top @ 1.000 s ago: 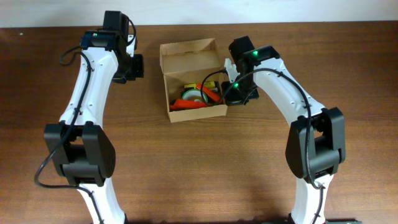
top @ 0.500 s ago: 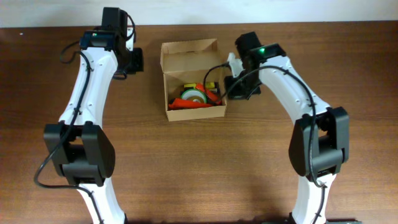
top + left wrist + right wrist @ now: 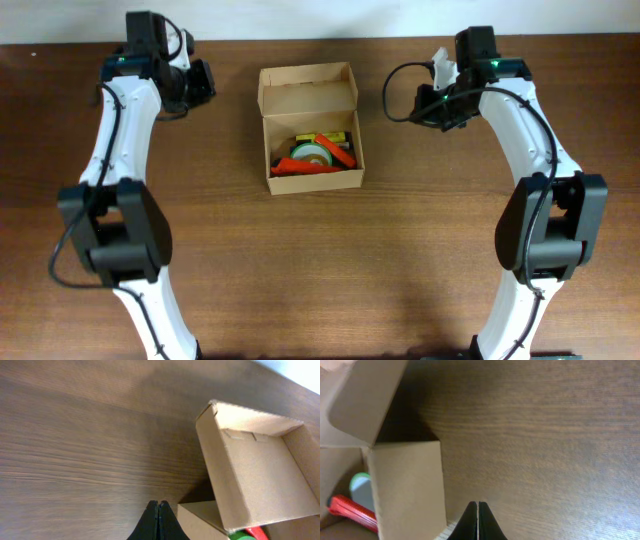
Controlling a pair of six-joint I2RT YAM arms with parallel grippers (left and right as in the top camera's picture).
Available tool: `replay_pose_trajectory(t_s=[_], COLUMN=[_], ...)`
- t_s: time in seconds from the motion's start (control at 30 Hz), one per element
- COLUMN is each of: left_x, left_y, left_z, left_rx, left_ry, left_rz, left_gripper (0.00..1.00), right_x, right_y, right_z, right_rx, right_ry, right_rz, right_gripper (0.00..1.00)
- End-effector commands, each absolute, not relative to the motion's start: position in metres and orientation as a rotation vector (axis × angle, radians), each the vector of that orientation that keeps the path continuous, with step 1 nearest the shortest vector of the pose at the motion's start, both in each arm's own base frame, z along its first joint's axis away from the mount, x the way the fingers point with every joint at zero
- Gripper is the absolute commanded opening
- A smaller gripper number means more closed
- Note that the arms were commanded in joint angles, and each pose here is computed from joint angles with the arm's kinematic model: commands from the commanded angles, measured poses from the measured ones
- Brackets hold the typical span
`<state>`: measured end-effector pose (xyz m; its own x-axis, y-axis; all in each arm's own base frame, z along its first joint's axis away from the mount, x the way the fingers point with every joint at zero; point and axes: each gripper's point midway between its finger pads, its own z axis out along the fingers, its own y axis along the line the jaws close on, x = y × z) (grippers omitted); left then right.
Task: Pack container
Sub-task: 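Move both grippers to the box lid flaps at the back, then push the lid flap forward with both grippers from behind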
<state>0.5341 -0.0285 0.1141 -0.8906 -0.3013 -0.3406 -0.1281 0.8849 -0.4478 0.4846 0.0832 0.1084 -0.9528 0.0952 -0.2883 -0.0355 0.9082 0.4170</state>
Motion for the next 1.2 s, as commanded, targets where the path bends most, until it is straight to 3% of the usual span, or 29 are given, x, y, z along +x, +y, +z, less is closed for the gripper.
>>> replay_pose_trajectory(t_s=[0.0,0.17,0.5,0.9,1.17], left_x=[0.53,0.531,0.531,0.541,0.545], left_y=[-0.059,-0.078,-0.079,-0.08,-0.097], left_z=[0.087,0.074,0.072,0.062,0.039], left_rx=[-0.371,-0.38,-0.379,-0.437,-0.494], left_ry=[2.679,2.657,2.656,2.631,2.592], left_rz=[-0.895,-1.116,-1.132,-1.159,-1.397], left_gripper=[0.02,0.02,0.02,0.01,0.02], right_x=[0.492,0.495,0.51,0.539,0.542], right_y=[0.093,0.113,0.145,0.141,0.141], right_z=[0.113,0.097,0.065,0.065,0.065], right_rx=[0.052,0.034,0.122,0.207,0.221], right_ry=[2.733,2.722,2.573,2.45,2.44], right_rz=[0.703,0.898,1.479,1.583,1.585], right_gripper=[0.03,0.04,0.04,0.04,0.04])
